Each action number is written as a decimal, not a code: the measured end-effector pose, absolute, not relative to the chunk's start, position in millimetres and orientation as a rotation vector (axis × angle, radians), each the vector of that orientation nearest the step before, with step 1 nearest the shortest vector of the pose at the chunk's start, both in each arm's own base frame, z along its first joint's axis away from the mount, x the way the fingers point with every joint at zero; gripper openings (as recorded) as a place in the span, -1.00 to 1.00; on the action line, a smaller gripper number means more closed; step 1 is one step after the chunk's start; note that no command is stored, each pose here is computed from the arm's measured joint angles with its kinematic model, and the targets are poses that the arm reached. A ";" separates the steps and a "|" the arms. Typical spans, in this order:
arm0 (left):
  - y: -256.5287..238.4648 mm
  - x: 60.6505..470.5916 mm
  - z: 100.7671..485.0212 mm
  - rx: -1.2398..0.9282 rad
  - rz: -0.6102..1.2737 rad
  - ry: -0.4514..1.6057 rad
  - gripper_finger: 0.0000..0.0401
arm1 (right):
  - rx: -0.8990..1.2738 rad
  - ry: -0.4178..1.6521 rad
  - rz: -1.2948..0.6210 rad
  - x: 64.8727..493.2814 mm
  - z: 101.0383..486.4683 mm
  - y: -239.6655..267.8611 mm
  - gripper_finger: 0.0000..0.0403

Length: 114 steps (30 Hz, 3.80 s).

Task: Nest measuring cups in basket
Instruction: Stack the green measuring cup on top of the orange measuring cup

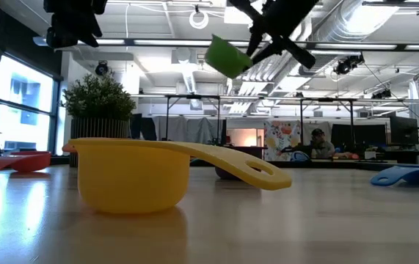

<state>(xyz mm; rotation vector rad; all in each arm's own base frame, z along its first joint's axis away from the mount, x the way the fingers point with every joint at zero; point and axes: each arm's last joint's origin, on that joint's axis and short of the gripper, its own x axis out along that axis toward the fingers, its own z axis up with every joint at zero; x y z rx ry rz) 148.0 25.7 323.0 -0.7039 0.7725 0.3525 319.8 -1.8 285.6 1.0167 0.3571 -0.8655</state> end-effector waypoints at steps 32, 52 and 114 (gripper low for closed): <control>20.1 141.6 324.0 -0.538 0.400 0.772 -0.51 | 1.055 -0.153 -0.650 347.0 350.9 55.4 -1.00; 20.1 128.8 330.6 -0.456 0.414 0.714 -0.51 | 1.007 -0.022 -0.804 414.0 367.6 62.7 -1.00; 19.2 120.3 327.9 -0.418 0.415 0.769 -0.51 | 1.383 0.555 -0.966 495.4 187.8 55.1 -0.97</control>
